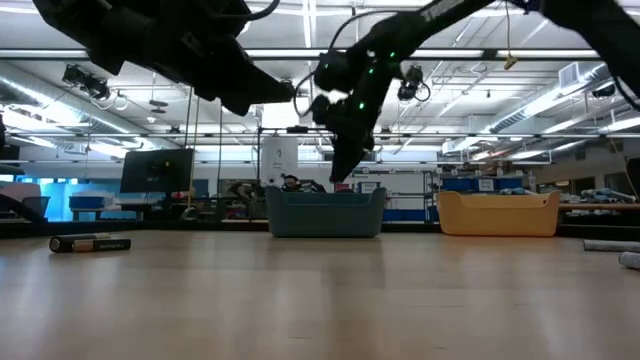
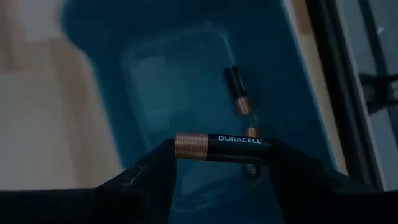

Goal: Sort batteries
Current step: Put the large black battery into the blue bin

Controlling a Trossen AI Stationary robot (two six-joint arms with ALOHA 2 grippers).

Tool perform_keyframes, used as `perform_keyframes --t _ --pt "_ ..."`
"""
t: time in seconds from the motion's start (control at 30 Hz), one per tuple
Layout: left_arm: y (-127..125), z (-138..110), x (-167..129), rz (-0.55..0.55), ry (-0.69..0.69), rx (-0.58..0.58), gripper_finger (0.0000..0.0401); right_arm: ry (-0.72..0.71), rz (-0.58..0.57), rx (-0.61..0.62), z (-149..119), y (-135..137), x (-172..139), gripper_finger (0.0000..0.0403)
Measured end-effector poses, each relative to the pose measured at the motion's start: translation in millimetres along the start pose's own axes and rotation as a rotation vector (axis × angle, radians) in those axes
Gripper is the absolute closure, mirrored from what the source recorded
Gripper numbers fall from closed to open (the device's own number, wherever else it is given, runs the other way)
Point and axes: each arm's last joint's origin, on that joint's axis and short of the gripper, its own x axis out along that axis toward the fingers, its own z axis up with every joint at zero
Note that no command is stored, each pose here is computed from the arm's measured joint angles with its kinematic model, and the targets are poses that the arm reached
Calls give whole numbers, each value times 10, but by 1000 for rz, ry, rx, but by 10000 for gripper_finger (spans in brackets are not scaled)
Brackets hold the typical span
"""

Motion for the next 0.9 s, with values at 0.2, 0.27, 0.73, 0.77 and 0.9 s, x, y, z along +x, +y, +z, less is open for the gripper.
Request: perform_keyframes --t 0.2,0.27,0.73,0.77,0.9 --pt "3 4 -17 17 6 -14 396 82 16 13 -3 -136 393 177" --pt "3 2 -19 18 10 -17 396 102 19 17 -18 -157 480 177" --pt "5 -14 -18 34 25 -49 396 128 24 28 -55 -181 612 126" --pt "5 -15 -18 34 27 -50 396 128 24 28 -55 -181 612 125" --pt "5 -16 -18 34 27 -51 396 118 21 25 -46 -184 613 144"
